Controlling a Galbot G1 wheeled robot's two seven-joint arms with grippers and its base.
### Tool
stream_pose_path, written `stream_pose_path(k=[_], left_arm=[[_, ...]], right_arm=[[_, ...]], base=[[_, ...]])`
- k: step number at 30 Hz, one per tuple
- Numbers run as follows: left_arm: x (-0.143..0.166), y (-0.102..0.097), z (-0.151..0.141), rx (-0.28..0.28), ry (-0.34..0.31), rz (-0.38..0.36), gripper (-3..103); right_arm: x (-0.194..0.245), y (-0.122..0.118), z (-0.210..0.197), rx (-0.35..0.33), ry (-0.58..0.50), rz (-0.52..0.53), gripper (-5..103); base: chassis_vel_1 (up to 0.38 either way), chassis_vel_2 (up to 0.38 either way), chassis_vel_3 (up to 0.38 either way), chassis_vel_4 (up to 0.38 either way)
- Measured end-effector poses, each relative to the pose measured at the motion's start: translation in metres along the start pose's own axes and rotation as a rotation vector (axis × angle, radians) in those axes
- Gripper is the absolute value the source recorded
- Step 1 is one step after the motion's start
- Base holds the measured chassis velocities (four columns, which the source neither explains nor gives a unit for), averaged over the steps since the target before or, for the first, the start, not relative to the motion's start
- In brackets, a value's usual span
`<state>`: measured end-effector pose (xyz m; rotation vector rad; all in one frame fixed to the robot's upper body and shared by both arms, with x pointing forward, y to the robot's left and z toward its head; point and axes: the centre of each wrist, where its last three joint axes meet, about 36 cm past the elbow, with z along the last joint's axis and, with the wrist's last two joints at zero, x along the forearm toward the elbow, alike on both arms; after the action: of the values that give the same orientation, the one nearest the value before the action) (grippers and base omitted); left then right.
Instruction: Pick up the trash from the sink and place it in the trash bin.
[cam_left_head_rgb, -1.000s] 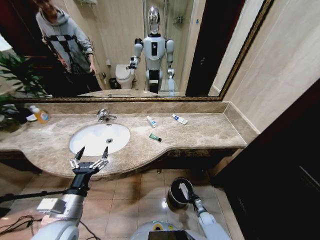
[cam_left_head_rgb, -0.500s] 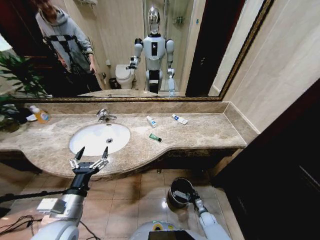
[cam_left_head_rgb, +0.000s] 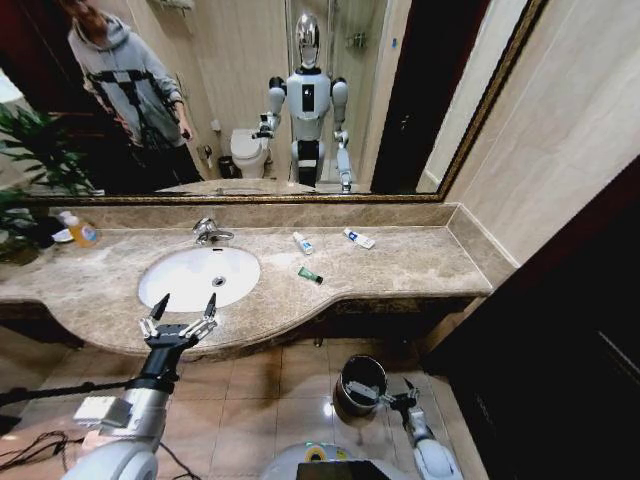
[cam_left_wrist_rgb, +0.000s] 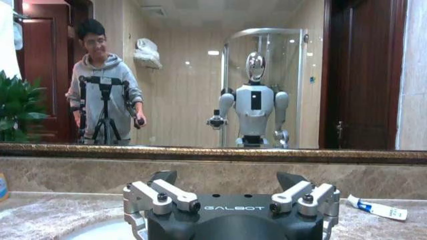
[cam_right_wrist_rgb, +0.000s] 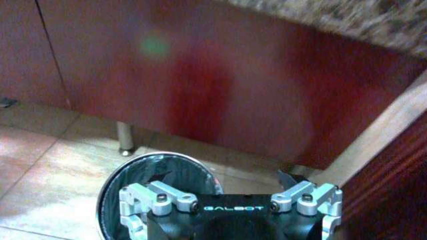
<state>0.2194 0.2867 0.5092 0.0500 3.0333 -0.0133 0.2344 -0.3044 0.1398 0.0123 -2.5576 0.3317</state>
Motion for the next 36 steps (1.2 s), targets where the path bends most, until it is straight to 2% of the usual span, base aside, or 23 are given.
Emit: stream_pose_path(k=[4, 6, 9, 10, 12, 13, 16, 18, 20, 21, 25, 26, 28, 29, 31, 34, 36], left_arm=[[0.000, 0.000, 0.000, 0.000, 0.000, 0.000, 100], [0.000, 0.000, 0.000, 0.000, 0.000, 0.000, 100], [0.000, 0.000, 0.000, 0.000, 0.000, 0.000, 100], [0.000, 0.000, 0.000, 0.000, 0.000, 0.000, 100], [0.000, 0.000, 0.000, 0.000, 0.000, 0.000, 100], [0.000, 0.000, 0.000, 0.000, 0.000, 0.000, 100], [0.000, 0.000, 0.000, 0.000, 0.000, 0.000, 100], [0.000, 0.000, 0.000, 0.000, 0.000, 0.000, 100], [0.000, 0.000, 0.000, 0.000, 0.000, 0.000, 100], [0.000, 0.000, 0.000, 0.000, 0.000, 0.000, 100], [0.000, 0.000, 0.000, 0.000, 0.000, 0.000, 100], [0.000, 0.000, 0.000, 0.000, 0.000, 0.000, 100], [0.000, 0.000, 0.000, 0.000, 0.000, 0.000, 100], [0.000, 0.000, 0.000, 0.000, 0.000, 0.000, 100], [0.000, 0.000, 0.000, 0.000, 0.000, 0.000, 100], [0.000, 0.000, 0.000, 0.000, 0.000, 0.000, 100], [0.000, 0.000, 0.000, 0.000, 0.000, 0.000, 100]], right_arm=[[0.023, -0.004, -0.017, 0.007, -0.055, 0.073, 100], [0.029, -0.006, -0.022, 0.014, -0.072, 0.078, 100], [0.079, -0.024, -0.055, 0.060, -0.164, 0.083, 100], [0.079, -0.024, -0.055, 0.060, -0.164, 0.083, 100], [0.107, -0.032, -0.080, 0.079, -0.225, 0.089, 100], [0.107, -0.032, -0.080, 0.079, -0.225, 0.089, 100], [0.146, -0.031, -0.122, 0.073, -0.337, 0.077, 100], [0.154, -0.029, -0.131, 0.068, -0.363, 0.070, 100], [0.167, -0.026, -0.157, 0.056, -0.458, 0.059, 100], [0.167, -0.026, -0.157, 0.056, -0.458, 0.059, 100], [0.175, -0.028, -0.220, 0.045, -0.612, -0.014, 100], [0.175, -0.028, -0.220, 0.045, -0.612, -0.014, 100], [0.176, -0.031, -0.252, 0.052, -0.671, -0.067, 100], [0.176, -0.031, -0.252, 0.052, -0.671, -0.067, 100], [0.173, -0.034, -0.285, 0.044, -0.703, -0.151, 100], [0.167, -0.037, -0.296, 0.046, -0.709, -0.188, 100], [0.131, -0.048, -0.314, 0.050, -0.691, -0.281, 100]], base=[[0.000, 0.000, 0.000, 0.000], [0.000, 0.000, 0.000, 0.000], [0.000, 0.000, 0.000, 0.000], [0.000, 0.000, 0.000, 0.000], [0.000, 0.000, 0.000, 0.000], [0.000, 0.000, 0.000, 0.000], [0.000, 0.000, 0.000, 0.000], [0.000, 0.000, 0.000, 0.000], [0.000, 0.000, 0.000, 0.000], [0.000, 0.000, 0.000, 0.000], [0.000, 0.000, 0.000, 0.000], [0.000, 0.000, 0.000, 0.000], [0.000, 0.000, 0.000, 0.000], [0.000, 0.000, 0.000, 0.000], [0.000, 0.000, 0.000, 0.000], [0.000, 0.000, 0.000, 0.000], [0.000, 0.000, 0.000, 0.000]])
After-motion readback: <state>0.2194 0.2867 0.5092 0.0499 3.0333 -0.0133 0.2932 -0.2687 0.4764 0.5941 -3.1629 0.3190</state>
